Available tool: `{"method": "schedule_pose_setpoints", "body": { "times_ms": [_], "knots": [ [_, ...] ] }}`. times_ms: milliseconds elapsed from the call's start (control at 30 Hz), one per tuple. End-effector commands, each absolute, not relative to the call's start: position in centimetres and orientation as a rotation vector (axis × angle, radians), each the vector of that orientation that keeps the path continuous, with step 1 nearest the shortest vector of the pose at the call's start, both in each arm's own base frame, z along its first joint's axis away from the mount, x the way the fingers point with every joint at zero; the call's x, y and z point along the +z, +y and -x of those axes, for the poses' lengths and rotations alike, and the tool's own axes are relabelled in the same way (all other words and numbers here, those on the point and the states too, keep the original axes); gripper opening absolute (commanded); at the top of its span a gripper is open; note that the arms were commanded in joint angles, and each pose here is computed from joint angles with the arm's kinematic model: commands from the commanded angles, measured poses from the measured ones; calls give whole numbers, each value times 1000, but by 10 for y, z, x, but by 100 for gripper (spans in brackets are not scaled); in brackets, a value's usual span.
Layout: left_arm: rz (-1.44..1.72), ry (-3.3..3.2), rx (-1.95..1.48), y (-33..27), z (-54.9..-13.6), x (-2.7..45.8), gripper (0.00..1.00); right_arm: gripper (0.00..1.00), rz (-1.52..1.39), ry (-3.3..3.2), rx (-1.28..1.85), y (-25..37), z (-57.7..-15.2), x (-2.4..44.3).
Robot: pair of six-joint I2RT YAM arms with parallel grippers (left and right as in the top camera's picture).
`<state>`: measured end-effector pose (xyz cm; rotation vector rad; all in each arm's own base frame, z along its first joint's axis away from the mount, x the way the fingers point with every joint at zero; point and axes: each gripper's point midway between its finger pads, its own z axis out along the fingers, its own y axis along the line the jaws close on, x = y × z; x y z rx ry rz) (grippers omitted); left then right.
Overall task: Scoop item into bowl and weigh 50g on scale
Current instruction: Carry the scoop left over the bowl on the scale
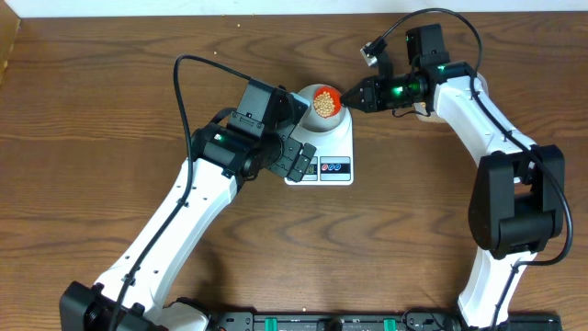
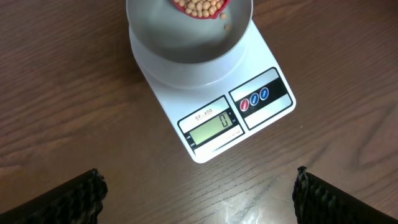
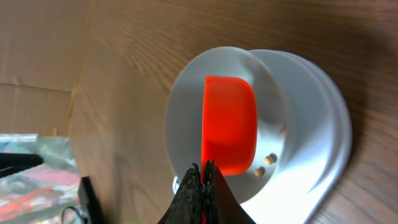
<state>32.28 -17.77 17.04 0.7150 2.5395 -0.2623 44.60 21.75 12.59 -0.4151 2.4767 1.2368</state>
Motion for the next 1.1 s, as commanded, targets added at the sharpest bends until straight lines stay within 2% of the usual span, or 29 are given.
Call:
{"method": "schedule_pose_setpoints", "body": {
  "times_ms": [0,567,1067],
  "knots": [
    [-720,2546,-260,-177,-323,168,98,1,427,2486,1169,222,-446,127],
    [-720,2546,-260,-177,-323,168,98,1,467,2461,908,222,-444,159],
    [-720,2546,-260,-177,-323,168,98,1,493,2479,772,225,-438,162]
  ]
}}
